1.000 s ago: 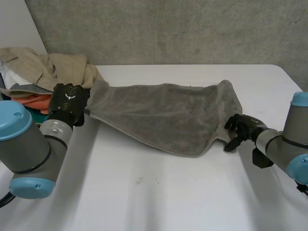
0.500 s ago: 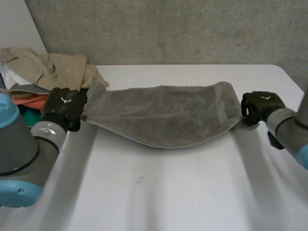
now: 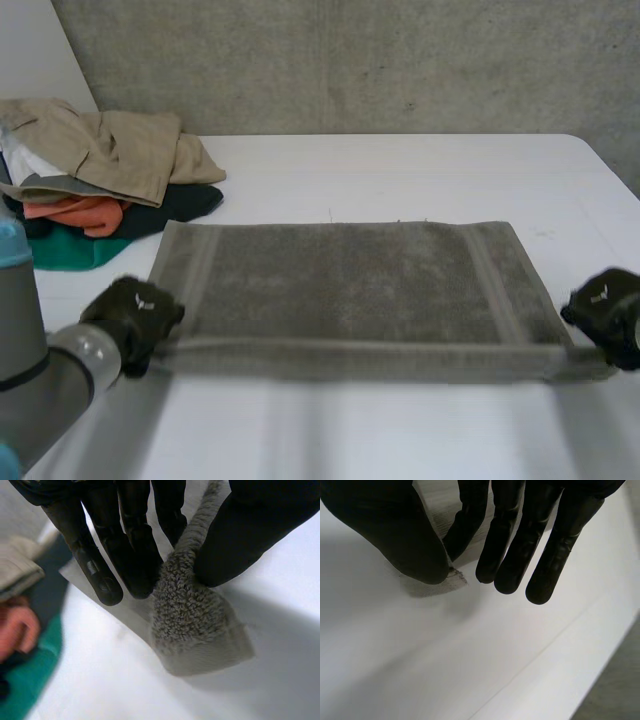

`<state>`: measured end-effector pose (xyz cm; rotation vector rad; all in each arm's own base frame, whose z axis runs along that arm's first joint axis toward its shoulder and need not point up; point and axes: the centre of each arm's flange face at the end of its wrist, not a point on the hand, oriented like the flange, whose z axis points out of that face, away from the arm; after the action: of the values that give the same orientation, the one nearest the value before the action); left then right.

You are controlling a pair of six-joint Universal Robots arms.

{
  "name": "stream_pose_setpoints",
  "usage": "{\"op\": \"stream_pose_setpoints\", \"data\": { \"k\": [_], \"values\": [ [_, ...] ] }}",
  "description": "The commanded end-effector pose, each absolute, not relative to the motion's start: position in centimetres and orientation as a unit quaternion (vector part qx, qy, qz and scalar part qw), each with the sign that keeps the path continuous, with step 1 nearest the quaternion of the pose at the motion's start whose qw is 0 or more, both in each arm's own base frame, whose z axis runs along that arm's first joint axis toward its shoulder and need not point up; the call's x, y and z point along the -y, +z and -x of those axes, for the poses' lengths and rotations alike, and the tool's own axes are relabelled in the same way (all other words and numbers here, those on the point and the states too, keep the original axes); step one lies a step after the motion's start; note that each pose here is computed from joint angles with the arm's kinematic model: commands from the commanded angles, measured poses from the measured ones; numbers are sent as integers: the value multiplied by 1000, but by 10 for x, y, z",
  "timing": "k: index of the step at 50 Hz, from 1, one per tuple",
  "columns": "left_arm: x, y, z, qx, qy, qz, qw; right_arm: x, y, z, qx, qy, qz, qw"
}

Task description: Fold the laundry.

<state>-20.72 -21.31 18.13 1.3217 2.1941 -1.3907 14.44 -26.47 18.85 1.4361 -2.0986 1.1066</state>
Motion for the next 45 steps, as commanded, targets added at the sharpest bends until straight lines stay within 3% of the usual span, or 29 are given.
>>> {"op": "stream_pose_setpoints", "data": {
  "k": [1, 10, 22, 26, 29, 33, 37, 40, 45],
  "values": [
    [271, 188, 232, -698, -583, -401, 107, 316, 180, -178, 712, 491, -469, 177],
    [354, 170, 256, -662, -654, -334, 152, 380, 177, -223, 649, 584, -437, 215],
    [412, 139, 278, -624, -693, -308, 188, 457, 142, -244, 560, 680, -389, 267],
    [413, 136, 292, -590, -722, -313, 184, 452, 120, -254, 568, 667, -407, 257],
    [408, 139, 301, -561, -741, -320, 184, 446, 121, -259, 571, 666, -409, 249],
    [395, 155, 305, -539, -757, -317, 188, 434, 142, -254, 583, 673, -392, 232],
    [383, 168, 298, -542, -757, -314, 186, 410, 195, -244, 601, 709, -328, 170],
    [369, 175, 291, -551, -752, -313, 183, 398, 215, -233, 619, 710, -305, 139],
    [341, 197, 277, -563, -755, -297, 157, 379, 216, -195, 693, 654, -299, 59]
  ]
}}
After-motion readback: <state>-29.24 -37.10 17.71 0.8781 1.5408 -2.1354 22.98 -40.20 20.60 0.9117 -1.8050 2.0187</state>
